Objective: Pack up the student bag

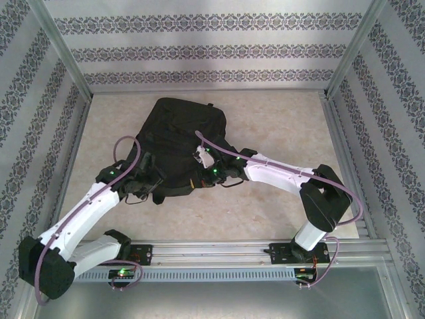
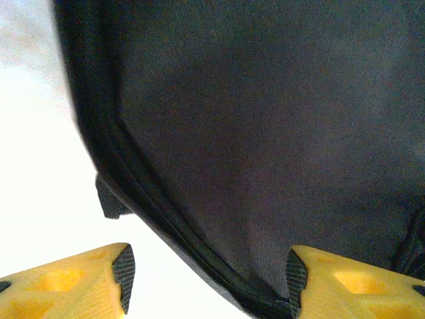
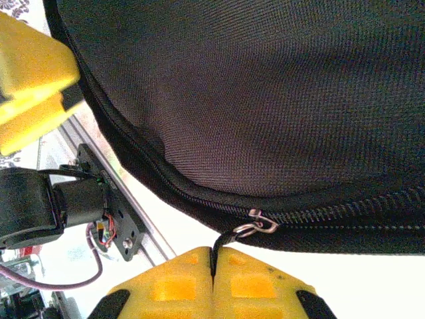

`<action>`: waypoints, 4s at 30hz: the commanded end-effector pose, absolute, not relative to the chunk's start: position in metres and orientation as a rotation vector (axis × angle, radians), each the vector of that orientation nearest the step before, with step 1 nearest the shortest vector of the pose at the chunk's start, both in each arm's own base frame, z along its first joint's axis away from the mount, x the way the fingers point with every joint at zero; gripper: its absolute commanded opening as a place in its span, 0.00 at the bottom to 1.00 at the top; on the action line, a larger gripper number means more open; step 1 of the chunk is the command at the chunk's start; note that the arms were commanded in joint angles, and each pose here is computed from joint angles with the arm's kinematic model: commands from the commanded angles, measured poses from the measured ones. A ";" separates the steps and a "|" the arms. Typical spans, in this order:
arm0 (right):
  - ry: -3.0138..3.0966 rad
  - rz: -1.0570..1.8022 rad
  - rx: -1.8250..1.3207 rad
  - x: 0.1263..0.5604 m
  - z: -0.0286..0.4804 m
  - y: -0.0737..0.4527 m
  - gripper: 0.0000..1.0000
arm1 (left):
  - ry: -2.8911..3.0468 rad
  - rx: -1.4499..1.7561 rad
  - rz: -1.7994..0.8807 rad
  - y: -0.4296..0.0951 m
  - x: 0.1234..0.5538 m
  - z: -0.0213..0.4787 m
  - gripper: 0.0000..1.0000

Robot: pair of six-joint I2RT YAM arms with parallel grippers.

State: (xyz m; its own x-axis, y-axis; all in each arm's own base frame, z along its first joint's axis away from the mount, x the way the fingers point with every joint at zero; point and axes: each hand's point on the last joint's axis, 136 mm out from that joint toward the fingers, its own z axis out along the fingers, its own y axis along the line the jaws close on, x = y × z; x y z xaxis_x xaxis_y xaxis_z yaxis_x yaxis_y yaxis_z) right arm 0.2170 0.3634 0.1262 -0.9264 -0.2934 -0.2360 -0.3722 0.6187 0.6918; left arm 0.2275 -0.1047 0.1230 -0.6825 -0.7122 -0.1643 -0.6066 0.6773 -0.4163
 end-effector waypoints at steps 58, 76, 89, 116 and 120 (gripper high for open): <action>2.663 0.672 0.247 0.288 0.106 0.169 0.00 | 2.814 -0.142 -0.975 -0.276 0.219 0.117 0.16; 2.319 0.736 0.026 0.294 0.223 0.164 0.98 | 2.390 0.176 -1.126 -0.243 0.247 0.220 1.00; 1.885 0.154 -0.237 0.350 0.267 0.117 0.98 | 2.089 -0.115 0.019 -0.047 0.362 0.211 1.00; 1.885 0.066 0.003 0.399 0.106 0.006 0.98 | 1.882 -0.133 0.071 0.027 0.392 0.089 1.00; 1.899 0.025 0.045 0.397 0.104 -0.001 0.98 | 1.898 -0.114 0.061 0.024 0.397 0.088 1.00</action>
State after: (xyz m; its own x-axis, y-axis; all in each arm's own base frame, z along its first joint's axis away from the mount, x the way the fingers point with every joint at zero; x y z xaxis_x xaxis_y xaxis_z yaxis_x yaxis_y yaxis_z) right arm 0.3910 -0.0074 0.0895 -0.3535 0.0608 -0.9335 0.0431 0.9979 0.0487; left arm 0.3949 0.0282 0.0880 -0.3078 -0.0660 -0.9491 -0.1480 0.9888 -0.0208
